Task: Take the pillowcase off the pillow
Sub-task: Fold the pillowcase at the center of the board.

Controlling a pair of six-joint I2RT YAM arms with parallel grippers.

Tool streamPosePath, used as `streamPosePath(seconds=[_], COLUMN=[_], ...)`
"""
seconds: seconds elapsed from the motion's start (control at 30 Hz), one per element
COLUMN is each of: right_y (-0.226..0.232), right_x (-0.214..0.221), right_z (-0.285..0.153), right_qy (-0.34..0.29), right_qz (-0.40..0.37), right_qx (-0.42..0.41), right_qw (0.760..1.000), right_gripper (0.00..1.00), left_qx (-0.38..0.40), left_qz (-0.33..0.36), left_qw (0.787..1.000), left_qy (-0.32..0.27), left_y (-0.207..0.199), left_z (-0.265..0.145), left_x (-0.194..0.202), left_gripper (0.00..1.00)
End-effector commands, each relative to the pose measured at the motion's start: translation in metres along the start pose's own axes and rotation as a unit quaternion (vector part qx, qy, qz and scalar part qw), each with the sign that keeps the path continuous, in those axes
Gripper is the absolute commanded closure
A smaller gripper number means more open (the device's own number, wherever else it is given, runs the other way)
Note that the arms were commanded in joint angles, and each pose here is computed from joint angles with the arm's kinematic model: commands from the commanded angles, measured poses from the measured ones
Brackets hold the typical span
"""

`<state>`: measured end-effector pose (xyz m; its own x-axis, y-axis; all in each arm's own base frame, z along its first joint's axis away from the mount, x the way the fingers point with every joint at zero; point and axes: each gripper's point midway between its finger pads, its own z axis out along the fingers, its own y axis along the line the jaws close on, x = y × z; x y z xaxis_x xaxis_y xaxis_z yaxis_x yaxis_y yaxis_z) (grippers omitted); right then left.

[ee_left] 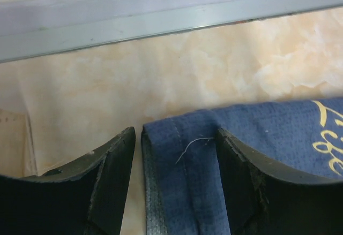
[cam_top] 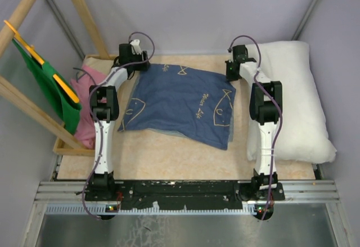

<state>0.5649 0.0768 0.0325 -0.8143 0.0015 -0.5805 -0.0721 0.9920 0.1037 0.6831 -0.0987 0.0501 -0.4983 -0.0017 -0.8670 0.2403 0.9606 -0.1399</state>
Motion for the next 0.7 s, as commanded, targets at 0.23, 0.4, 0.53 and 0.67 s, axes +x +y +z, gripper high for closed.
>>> streamPosePath(seconds=[0.23, 0.4, 0.53, 0.67], right_y=[0.014, 0.014, 0.017, 0.017], right_x=[-0.015, -0.021, -0.022, -0.023], right_z=[-0.027, -0.034, -0.034, -0.036], right_qy=[-0.008, -0.016, -0.016, -0.02], right_qz=[-0.006, -0.007, -0.004, -0.004], right_qx=[-0.013, -0.012, -0.017, -0.017], right_qw=[1.0, 1.0, 1.0, 1.0], right_gripper=[1.0, 1.0, 1.0, 1.0], left_qx=[0.043, -0.025, -0.05, -0.054], left_qz=[-0.013, 0.035, 0.05, 0.047], left_qw=[0.999, 0.998, 0.996, 0.996], left_qy=[0.008, 0.038, 0.048, 0.048], left_y=[-0.009, 0.007, 0.012, 0.013], left_z=[0.008, 0.006, 0.004, 0.005], left_x=[0.015, 0.028, 0.033, 0.032], left_gripper=[0.37, 0.5, 0.64, 0.89])
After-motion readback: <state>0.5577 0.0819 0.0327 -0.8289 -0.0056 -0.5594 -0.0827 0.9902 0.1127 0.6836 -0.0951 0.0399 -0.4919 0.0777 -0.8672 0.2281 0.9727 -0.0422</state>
